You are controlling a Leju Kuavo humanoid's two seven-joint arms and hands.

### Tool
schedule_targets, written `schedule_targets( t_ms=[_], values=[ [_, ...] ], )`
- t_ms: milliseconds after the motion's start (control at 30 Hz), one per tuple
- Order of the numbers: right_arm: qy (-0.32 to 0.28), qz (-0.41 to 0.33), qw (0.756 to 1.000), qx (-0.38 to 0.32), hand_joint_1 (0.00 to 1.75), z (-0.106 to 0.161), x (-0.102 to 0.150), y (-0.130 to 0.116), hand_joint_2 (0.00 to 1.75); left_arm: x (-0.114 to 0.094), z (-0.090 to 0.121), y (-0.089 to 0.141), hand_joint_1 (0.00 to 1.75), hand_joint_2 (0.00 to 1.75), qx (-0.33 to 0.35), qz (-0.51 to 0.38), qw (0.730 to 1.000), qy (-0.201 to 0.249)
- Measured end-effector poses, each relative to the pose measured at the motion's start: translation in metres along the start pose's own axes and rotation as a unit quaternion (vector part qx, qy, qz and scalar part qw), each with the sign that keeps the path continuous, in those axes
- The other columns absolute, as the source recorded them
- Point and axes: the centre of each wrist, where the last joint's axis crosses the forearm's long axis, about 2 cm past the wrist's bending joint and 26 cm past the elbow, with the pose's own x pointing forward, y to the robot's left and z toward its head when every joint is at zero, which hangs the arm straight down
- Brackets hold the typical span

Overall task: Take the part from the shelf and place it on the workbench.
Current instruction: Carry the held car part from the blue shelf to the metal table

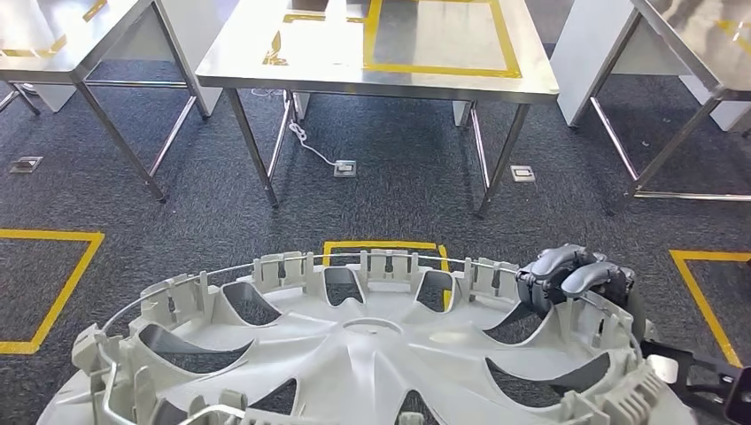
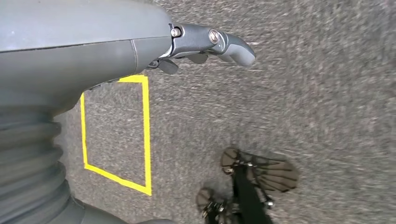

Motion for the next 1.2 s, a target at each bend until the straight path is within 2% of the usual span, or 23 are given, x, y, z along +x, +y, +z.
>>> schedule_targets(
  t_ms=[1200],
  values=[
    [0.013,0.008,1.000,-0.008,1.75,0.0073,0.0034,-0.0006,1.75,-0.0016,0.0014,-0.0053,0.00,1.75,-0.001,0.004,1.000,0.004]
  ],
)
